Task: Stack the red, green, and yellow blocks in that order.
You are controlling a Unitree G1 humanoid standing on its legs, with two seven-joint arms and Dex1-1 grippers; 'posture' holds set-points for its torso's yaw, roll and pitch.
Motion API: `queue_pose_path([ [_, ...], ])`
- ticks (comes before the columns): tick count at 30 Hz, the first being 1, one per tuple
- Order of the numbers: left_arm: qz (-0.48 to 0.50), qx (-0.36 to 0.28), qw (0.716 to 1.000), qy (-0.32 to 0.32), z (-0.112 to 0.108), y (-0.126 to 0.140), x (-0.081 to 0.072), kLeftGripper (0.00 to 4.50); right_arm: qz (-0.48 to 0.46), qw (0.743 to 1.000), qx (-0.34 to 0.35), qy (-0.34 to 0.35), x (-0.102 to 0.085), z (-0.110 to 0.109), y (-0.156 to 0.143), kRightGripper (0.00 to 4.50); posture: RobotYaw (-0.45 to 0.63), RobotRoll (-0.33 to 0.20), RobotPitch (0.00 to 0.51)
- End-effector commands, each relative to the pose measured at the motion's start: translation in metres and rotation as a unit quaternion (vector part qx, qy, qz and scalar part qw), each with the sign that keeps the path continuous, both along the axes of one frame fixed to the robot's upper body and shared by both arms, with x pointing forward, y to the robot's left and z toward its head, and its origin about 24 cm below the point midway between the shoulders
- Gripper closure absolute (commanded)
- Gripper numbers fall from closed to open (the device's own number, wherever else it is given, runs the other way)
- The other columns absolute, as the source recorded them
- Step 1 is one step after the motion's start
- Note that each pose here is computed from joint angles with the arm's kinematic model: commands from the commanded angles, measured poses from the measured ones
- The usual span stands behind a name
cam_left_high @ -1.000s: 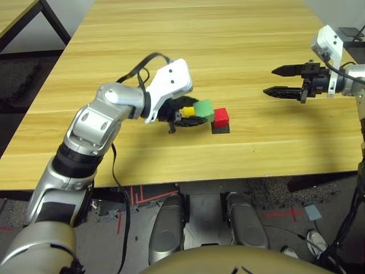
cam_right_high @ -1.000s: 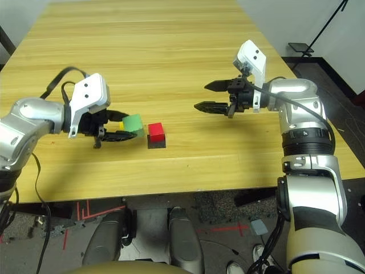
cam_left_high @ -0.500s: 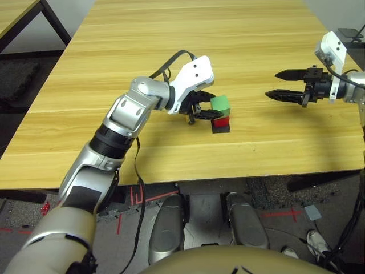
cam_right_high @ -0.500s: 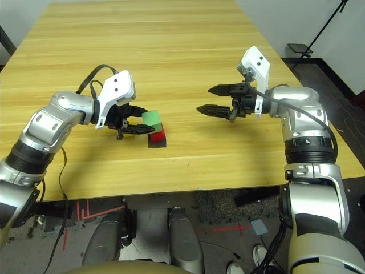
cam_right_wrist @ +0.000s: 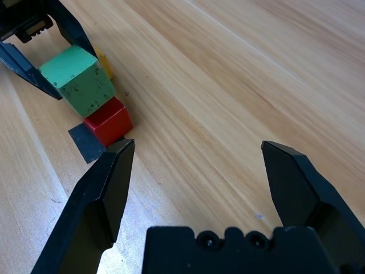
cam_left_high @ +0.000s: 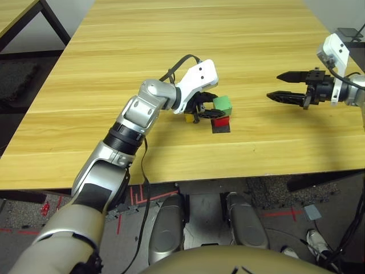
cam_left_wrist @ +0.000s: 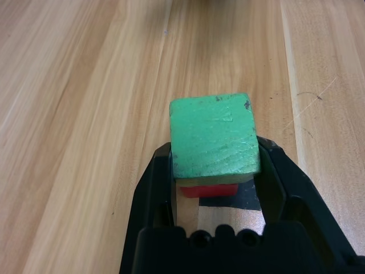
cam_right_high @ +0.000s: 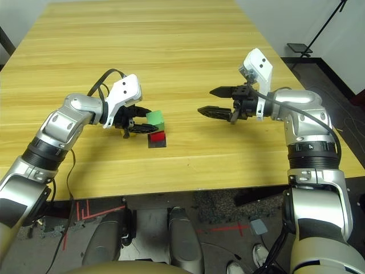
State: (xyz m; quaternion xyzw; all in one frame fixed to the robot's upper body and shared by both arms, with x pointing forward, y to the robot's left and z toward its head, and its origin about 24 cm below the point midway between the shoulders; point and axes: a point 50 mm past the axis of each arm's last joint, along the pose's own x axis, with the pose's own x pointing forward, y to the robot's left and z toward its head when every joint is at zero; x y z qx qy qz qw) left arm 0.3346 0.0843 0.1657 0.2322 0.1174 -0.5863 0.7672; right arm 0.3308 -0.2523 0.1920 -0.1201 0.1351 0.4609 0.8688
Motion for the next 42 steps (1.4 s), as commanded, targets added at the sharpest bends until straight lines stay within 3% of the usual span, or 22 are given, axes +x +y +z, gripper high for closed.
queue_pose_path([
  [1, -0.010, 0.009, 1.000, 0.005, -0.003, -0.003, -0.001, 2.45, 0.000, 1.000, 0.009, -0.006, -0.002, 0.002, 0.000, 0.00, 0.19, -0.004, 0.128],
  [28, -0.005, 0.010, 1.000, 0.019, -0.011, -0.004, 0.003, 2.45, -0.012, 1.000, 0.018, -0.003, -0.006, -0.001, 0.001, 0.00, 0.17, -0.001, 0.140],
  [35, -0.005, -0.022, 1.000, 0.004, 0.013, 0.000, -0.003, 0.11, -0.012, 1.000, 0.021, -0.003, -0.006, -0.002, 0.001, 0.00, 0.19, -0.003, 0.132],
  [39, 0.006, -0.011, 1.000, -0.012, 0.037, 0.027, -0.014, 0.05, -0.013, 1.000, 0.023, -0.004, -0.005, -0.002, 0.002, 0.00, 0.20, -0.005, 0.124],
  [42, 0.028, 0.019, 0.999, -0.014, 0.036, 0.049, -0.017, 0.05, -0.012, 1.000, 0.025, -0.005, -0.004, -0.002, 0.003, 0.00, 0.21, -0.006, 0.118],
])
